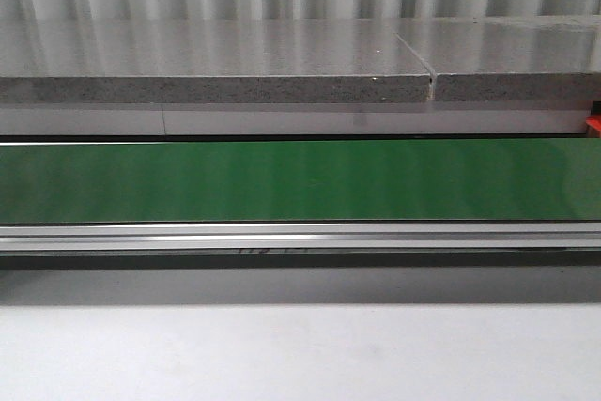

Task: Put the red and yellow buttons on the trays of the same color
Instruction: 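Set the red button on the belt end and open the left gripper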

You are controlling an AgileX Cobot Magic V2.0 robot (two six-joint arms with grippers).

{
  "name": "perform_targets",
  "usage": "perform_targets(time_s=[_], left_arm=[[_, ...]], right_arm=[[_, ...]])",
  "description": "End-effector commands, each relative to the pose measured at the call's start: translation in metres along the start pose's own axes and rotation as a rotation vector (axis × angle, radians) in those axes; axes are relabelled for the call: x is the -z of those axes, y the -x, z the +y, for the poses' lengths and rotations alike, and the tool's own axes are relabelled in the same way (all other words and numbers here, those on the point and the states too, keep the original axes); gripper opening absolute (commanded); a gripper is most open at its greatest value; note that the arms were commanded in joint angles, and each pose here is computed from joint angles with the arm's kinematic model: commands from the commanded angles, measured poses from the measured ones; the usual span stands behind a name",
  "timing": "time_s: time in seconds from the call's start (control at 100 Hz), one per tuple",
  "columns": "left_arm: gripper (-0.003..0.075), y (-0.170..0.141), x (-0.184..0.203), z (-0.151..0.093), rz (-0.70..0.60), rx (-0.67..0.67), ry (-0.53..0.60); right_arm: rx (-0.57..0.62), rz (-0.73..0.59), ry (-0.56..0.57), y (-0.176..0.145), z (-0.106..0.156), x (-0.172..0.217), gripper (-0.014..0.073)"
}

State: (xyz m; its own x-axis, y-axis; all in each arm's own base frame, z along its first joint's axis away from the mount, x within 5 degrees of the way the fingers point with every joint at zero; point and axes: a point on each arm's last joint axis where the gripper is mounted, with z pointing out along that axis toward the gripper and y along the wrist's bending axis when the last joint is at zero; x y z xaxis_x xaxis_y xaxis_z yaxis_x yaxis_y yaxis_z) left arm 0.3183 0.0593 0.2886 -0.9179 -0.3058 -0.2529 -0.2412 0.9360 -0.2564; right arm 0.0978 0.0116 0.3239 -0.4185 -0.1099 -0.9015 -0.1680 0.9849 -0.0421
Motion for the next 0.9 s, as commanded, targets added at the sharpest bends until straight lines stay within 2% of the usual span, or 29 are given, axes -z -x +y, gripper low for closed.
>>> perform_targets(time_s=[0.0,0.16,0.28,0.45,0.65,0.89], left_arm=[[0.0504,0.003,0.031,-0.016,-0.145,-0.024,-0.086],[0.0504,0.001,0.046,-0.018,-0.216,-0.022,-0.095],[0.0504,0.000,0.051,-0.005,-0.217,0.016,-0.081],[0.0504,-0.004,0.054,0.024,-0.152,0.096,-0.050],[0.0503,-0.006,0.043,0.056,-0.057,0.143,0.060],[0.0503,-0.001,0.014,0.074,0.054,0.157,0.132]], right_arm=[[-0.002,-0.081,-0.015,0.012,-0.001,0.003,-0.0068],[-0.002,-0.081,-0.015,0.012,-0.001,0.003,-0.0068],[-0.002,-0.081,-0.015,0.012,-0.001,0.003,-0.0068],[-0.002,-0.081,-0.015,0.012,-0.001,0.003,-0.0068],[-0.002,-0.081,-0.015,0.012,-0.001,0.003,-0.0068],[-0.002,-0.081,-0.015,0.012,-0.001,0.003,-0.0068]])
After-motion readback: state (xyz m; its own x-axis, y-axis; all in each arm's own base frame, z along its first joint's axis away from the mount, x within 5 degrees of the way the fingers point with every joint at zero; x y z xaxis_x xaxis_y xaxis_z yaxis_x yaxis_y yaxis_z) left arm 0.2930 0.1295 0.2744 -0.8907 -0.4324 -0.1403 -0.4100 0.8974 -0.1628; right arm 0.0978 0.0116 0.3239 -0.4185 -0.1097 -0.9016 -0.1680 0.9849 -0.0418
